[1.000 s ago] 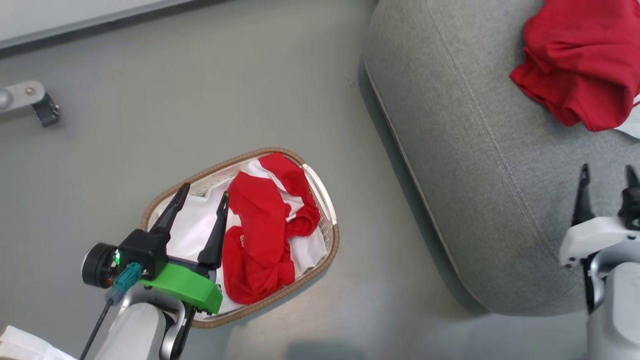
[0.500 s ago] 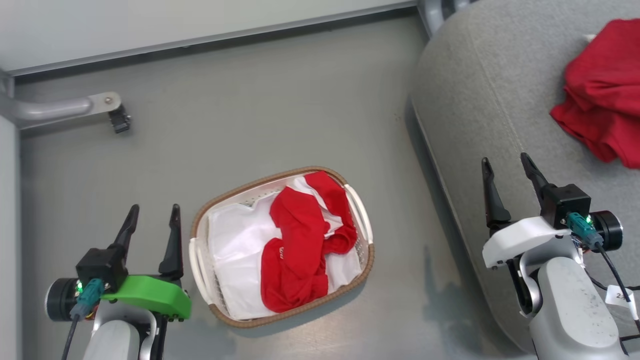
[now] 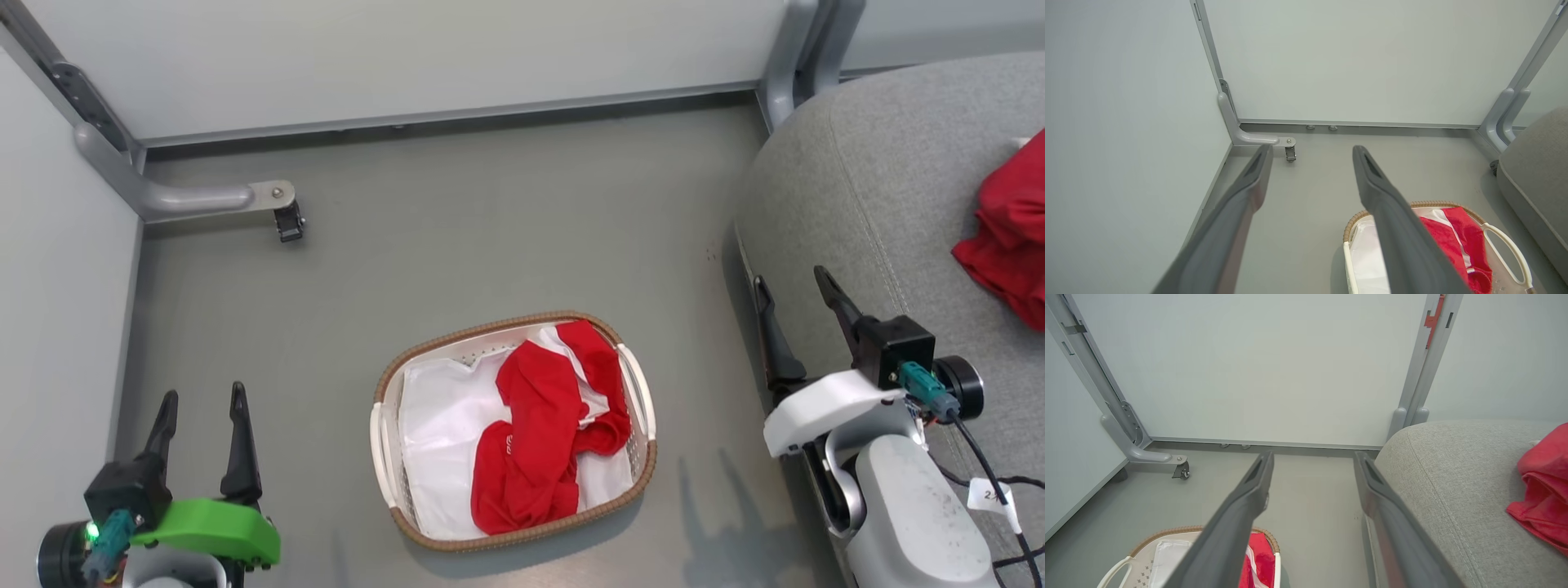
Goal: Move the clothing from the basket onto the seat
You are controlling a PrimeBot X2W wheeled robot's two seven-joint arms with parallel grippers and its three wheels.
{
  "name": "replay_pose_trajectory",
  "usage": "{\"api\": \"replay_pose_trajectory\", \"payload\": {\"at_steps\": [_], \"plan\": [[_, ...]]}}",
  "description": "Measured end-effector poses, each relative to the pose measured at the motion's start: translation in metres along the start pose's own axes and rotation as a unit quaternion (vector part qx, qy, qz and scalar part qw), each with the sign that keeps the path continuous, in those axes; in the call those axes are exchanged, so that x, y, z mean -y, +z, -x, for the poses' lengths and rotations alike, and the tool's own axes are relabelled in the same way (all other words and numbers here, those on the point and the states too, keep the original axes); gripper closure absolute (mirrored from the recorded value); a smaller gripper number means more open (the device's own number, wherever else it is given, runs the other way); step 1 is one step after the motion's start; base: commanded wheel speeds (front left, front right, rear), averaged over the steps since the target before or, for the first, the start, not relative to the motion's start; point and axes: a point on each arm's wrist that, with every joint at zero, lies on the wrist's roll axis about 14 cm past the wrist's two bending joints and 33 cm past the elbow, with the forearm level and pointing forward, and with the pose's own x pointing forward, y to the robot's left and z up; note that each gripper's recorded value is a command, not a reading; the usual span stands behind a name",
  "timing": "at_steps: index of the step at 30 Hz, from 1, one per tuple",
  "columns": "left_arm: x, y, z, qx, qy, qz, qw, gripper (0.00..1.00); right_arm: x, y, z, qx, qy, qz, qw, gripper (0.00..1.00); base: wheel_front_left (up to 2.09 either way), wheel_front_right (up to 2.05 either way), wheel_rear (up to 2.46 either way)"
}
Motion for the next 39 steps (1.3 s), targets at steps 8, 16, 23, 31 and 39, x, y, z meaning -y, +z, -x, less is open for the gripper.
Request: {"api": "replay_pose_trajectory", "payload": {"at_steps": [8,16,23,31,39], "plan": [[0.001,-0.004,0.027,-0.003,0.003,0.004,1.000,0.00,-0.006,-0.006,0.020,-0.011,0.003,-0.007,1.000,0.00,0.00,0.00,0.00],[0.019,-0.011,0.037,-0.010,-0.014,0.016,1.000,0.00,-0.004,-0.007,0.032,-0.014,-0.003,-0.013,1.000,0.00,0.00,0.00,0.00],[0.033,-0.023,0.032,-0.030,-0.034,0.022,0.999,0.00,-0.006,-0.008,0.025,-0.013,0.002,-0.012,1.000,0.00,0.00,0.00,0.00],[0.069,-0.044,0.005,-0.066,-0.091,0.034,0.993,0.00,-0.006,0.010,-0.006,0.023,0.011,-0.005,1.000,0.00,0.00,0.00,0.00],[0.113,-0.072,-0.029,-0.107,-0.173,0.025,0.979,0.00,-0.001,0.016,-0.038,0.047,0.018,0.010,0.999,0.00,0.00,0.00,0.00]]}}
